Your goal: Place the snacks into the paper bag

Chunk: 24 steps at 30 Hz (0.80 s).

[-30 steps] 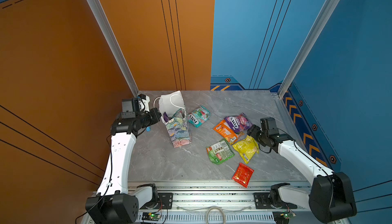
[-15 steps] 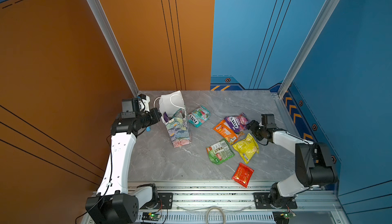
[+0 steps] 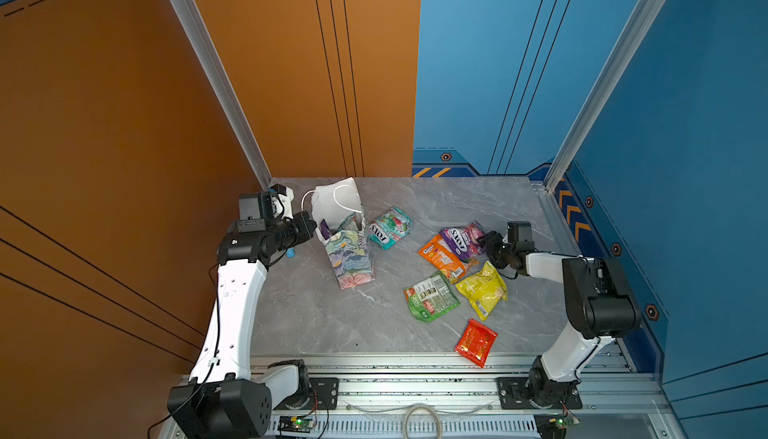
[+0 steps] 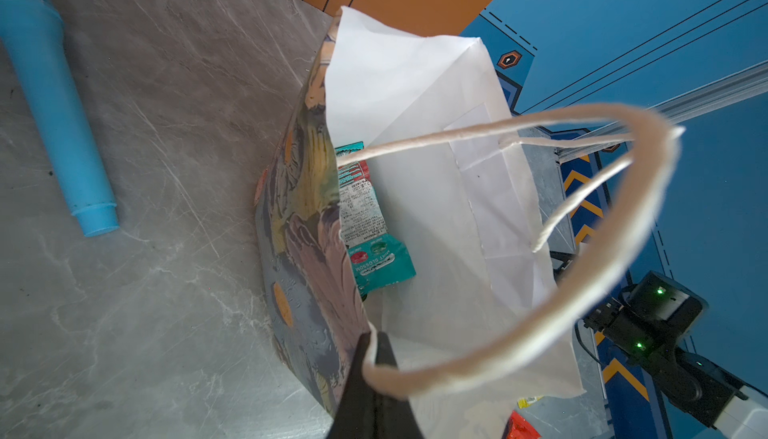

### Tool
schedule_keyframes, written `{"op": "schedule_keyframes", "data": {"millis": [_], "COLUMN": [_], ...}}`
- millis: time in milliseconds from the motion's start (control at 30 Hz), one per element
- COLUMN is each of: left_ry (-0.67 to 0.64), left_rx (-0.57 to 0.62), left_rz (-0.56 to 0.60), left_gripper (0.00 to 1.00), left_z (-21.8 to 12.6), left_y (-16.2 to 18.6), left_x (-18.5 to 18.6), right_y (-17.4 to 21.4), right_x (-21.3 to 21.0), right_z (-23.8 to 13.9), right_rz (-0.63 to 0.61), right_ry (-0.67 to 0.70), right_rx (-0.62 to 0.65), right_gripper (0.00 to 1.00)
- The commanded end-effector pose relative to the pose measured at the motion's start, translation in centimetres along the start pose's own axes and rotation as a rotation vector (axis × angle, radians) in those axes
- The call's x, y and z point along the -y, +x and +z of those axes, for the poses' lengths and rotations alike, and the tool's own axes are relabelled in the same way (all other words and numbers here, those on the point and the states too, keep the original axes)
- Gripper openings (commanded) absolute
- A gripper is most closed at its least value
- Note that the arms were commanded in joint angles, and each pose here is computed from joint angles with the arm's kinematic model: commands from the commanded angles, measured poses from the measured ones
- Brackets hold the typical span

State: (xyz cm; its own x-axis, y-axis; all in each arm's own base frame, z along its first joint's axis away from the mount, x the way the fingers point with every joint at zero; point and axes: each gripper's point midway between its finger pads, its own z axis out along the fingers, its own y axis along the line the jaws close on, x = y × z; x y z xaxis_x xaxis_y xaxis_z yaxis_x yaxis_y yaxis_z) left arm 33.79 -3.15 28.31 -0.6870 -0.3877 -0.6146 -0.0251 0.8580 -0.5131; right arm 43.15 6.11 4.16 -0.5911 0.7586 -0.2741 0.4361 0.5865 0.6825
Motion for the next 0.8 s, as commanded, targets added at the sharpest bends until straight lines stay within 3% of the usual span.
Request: {"op": "schedule_keyframes", "data": {"millis": [0, 100, 267, 367, 533, 767], "left_ry": [0.037, 0.038, 0.037, 0.038, 0.038, 0.038], "left_rx": [0.025, 0.025, 0.027, 0.027, 0.027, 0.027], "left_rz": [0.017, 0.019, 0.016, 0.014, 0.016, 0.018], "left_gripper": [0.0, 0.0, 0.0, 0.0, 0.0, 0.0], "left_z": [-0.4, -0.4, -0.5, -0.5, -0.5, -0.5], "left_y": [-0.6, -0.6, -0.7, -0.7, -0.7, -0.7], "left_x": [0.7, 0.8, 0.7, 0.8, 0.8, 0.8], "right_y": [-0.6, -0.9, -1.6, -1.9, -2.6, -3.0], "right_x": [-0.2, -0.3, -1.0, -1.8, -4.1, -8.7], "right_z": [0.9, 1.5, 1.8, 1.6, 0.6, -1.0], "right_rz": [0.043, 0.055, 0.042, 0.022, -0.038, -0.151], "right_ry": [-0.021, -0.027, -0.036, -0.049, -0.075, -0.134], "right_rx": [0.008, 0.017, 0.026, 0.034, 0.051, 0.066], "right_gripper": [0.63, 0.53, 0.23, 0.12, 0.01, 0.0]}}
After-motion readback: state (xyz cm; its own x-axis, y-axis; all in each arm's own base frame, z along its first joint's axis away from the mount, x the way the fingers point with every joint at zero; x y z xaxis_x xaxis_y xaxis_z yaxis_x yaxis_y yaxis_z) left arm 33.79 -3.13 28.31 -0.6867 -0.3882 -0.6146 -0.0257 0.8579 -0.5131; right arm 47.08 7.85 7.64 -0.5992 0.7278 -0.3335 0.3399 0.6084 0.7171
